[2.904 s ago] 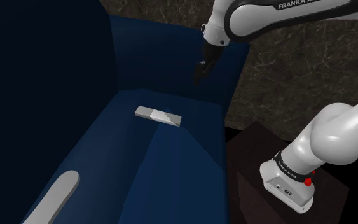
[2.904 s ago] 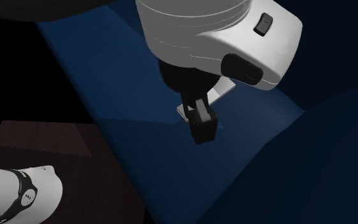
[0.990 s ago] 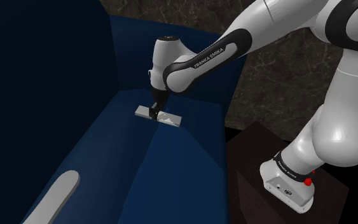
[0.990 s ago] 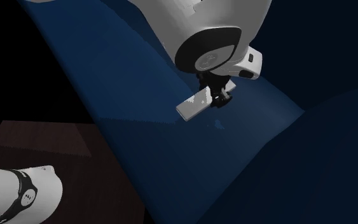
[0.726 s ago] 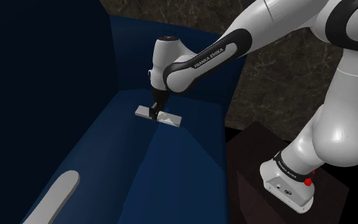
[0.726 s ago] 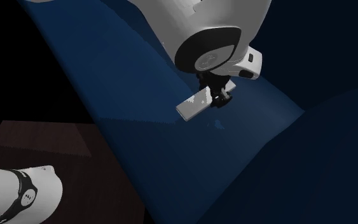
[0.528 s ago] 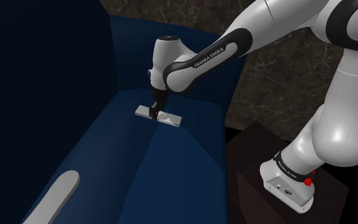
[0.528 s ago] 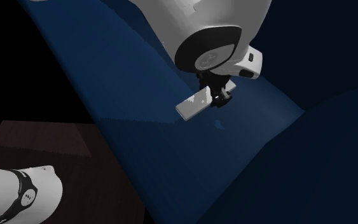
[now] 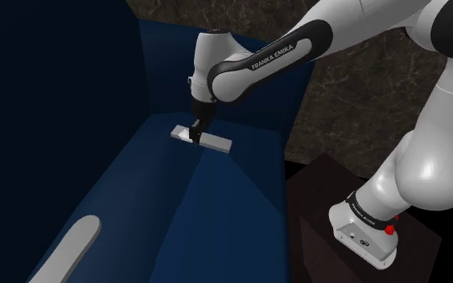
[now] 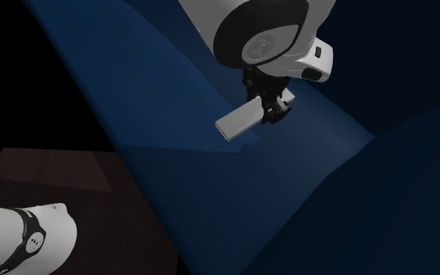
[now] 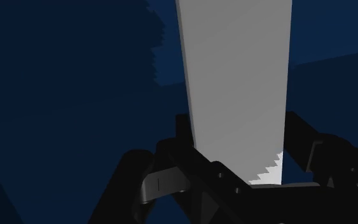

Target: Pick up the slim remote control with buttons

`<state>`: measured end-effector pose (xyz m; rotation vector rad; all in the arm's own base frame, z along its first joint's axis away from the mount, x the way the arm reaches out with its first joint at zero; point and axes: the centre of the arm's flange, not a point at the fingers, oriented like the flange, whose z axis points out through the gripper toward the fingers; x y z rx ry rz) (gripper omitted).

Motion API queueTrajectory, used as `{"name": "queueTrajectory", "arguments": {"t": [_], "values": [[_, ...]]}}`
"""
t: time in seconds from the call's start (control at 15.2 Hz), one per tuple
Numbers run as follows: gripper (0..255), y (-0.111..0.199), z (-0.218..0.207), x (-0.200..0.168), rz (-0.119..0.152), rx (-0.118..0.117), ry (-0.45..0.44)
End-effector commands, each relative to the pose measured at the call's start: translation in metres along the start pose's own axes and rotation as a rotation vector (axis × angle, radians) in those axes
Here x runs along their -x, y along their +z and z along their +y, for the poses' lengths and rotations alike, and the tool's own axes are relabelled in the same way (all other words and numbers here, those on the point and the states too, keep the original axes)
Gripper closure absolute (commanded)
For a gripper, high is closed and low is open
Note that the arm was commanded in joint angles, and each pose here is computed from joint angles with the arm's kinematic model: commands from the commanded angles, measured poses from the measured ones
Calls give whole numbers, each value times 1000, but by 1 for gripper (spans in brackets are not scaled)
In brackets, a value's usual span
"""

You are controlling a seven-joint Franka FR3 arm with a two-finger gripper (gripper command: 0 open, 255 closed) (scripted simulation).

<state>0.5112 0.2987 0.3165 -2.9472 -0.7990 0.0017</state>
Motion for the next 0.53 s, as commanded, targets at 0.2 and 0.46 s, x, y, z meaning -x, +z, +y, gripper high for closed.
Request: {"name": "queueTrajectory", "arguments": {"t": [0.2,0.46], "values": [[255,-26,-3,-1,0,0,0],[255,-38,-4,-1,0,0,0]]}}
